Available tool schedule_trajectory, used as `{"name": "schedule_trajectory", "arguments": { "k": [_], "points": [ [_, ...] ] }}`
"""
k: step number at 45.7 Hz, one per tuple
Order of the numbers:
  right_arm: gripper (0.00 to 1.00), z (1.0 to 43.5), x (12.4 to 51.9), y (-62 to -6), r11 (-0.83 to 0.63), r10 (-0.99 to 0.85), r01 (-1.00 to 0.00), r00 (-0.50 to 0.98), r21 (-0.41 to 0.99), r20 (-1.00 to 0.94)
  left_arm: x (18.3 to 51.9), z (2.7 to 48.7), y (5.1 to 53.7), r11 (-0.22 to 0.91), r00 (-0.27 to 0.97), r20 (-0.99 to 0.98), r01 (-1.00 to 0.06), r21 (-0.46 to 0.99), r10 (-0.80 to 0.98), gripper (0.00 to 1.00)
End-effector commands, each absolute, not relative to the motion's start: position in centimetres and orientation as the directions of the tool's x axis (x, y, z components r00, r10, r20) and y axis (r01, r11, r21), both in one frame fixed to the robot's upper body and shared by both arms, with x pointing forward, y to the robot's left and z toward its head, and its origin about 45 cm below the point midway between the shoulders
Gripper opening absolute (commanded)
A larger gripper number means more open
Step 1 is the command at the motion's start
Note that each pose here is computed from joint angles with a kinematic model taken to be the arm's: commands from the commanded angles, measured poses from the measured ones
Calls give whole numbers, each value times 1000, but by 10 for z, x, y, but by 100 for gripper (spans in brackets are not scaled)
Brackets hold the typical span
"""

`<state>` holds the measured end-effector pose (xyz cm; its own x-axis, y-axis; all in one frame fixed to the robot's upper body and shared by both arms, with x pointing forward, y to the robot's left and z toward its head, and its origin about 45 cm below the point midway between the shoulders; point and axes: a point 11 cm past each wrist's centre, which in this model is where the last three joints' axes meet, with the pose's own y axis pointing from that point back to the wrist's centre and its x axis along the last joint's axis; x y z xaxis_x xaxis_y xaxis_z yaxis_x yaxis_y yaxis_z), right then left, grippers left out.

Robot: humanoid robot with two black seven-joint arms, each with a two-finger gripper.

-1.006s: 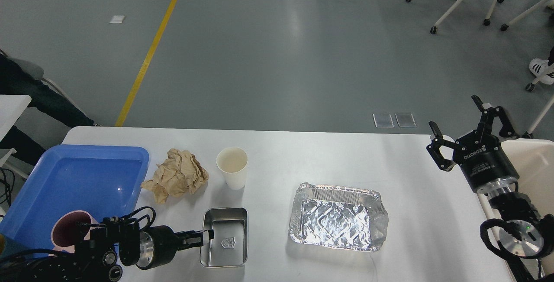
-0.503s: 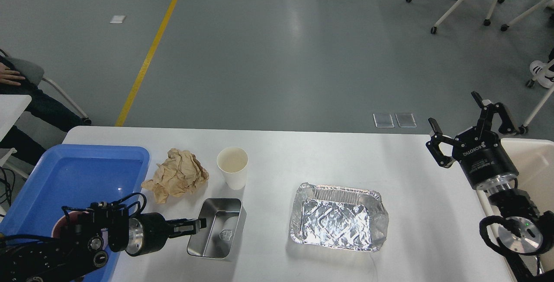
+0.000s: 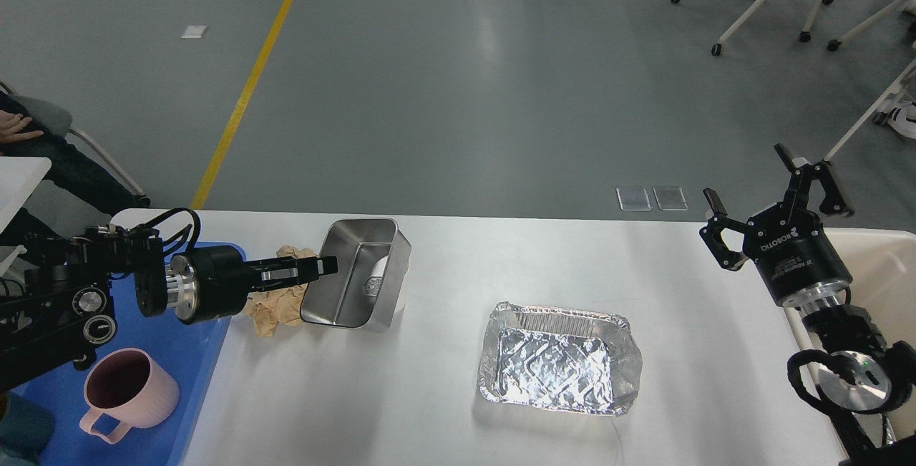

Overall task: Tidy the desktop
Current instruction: 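Grasp the steel box, lift it and place it in the blue tray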

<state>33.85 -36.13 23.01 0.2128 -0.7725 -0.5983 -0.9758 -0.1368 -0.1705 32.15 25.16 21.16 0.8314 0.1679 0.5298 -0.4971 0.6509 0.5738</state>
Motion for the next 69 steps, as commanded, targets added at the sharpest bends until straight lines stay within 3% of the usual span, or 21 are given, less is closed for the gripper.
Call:
{"name": "schedule_trajectory", "arguments": {
  "k": [1,11,22,33,49,61,66,69],
  "points": [
    [100,229,339,-359,-140,-774,-975,216,-171,-596,322,219,256,648,825,540,-504,571,166,2],
    [100,230,339,-359,-140,-775,-975,217,-174,-594,336,238,272,614,790,580,-563,554,201,2],
    [100,230,339,-359,-140,-774,-975,217,-174,-595,351,261,377,378,702,634,-711,593,325,3],
    [100,229,339,-358,-140,-772,-975,217,-174,-598,350,242,478,111,605,641,-763,637,473,4],
    [100,229,339,-358,-139,-772,-975,216,-173,-598,321,180,518,-13,590,581,-695,719,560,5],
    [100,227,337,-359,-138,-773,-976,211,-167,-598,328,140,527,-85,546,570,-672,736,613,8],
    [100,227,337,-359,-138,-773,-976,211,-167,-598,333,130,519,-83,540,563,-671,736,625,12],
    [100,226,337,-359,-139,-773,-976,212,-166,-598,335,122,517,-96,535,561,-664,742,632,24]
  ]
}}
